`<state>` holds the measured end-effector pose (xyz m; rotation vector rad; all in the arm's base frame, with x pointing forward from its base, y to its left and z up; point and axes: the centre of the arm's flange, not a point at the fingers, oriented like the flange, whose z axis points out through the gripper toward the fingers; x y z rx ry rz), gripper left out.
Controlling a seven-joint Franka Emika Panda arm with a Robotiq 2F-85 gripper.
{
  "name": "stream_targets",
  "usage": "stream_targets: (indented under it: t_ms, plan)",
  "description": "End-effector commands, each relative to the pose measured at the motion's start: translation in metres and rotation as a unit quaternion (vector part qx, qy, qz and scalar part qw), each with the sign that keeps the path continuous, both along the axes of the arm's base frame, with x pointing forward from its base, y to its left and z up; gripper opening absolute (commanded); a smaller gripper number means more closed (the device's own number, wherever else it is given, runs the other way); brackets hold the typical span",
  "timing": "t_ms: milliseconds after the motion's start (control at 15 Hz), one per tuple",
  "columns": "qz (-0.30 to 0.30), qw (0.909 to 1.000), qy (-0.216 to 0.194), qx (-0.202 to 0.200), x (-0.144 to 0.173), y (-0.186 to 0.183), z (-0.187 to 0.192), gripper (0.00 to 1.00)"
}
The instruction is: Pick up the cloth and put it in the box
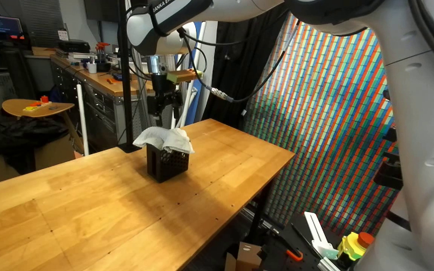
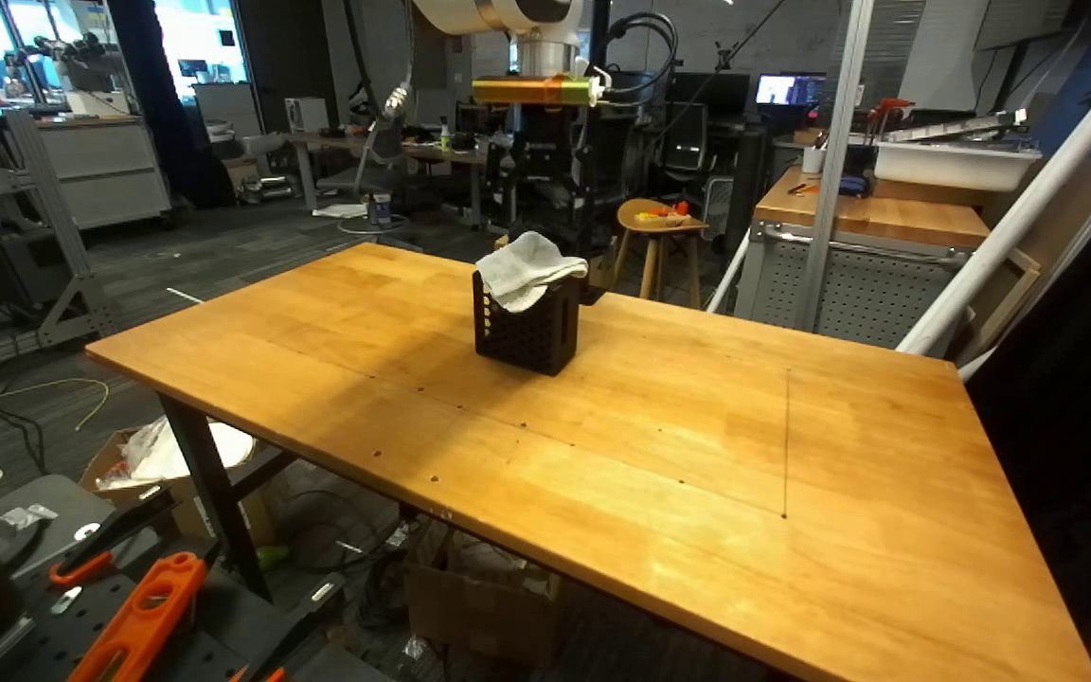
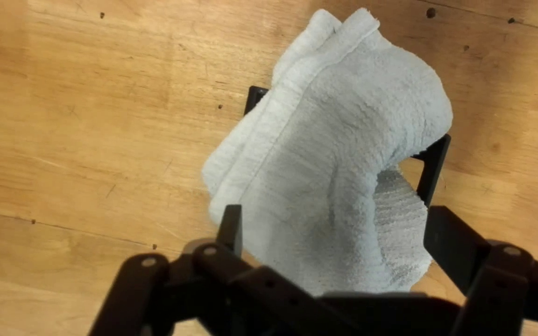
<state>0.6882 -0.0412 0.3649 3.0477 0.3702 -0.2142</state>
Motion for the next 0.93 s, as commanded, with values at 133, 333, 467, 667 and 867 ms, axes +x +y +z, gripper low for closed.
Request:
stream_targets:
  t_ms: [133,333,467,667,867]
  plan:
    - [0.016,0.9995,-0.025,-0.015,-0.002,0.005,0.037,0.6]
    - [0.017,0.9994,-0.031,-0.006,0.0,0.01,0.038,0.36]
    - [0.018,0.9994,-0.031,-0.002,0.001,0.013,0.035,0.21]
    - [0.024,0.9991,-0.034,0.002,0.003,0.016,0.029,0.08]
    - [0.037,0.9986,-0.038,0.001,0.003,0.014,0.023,0.09]
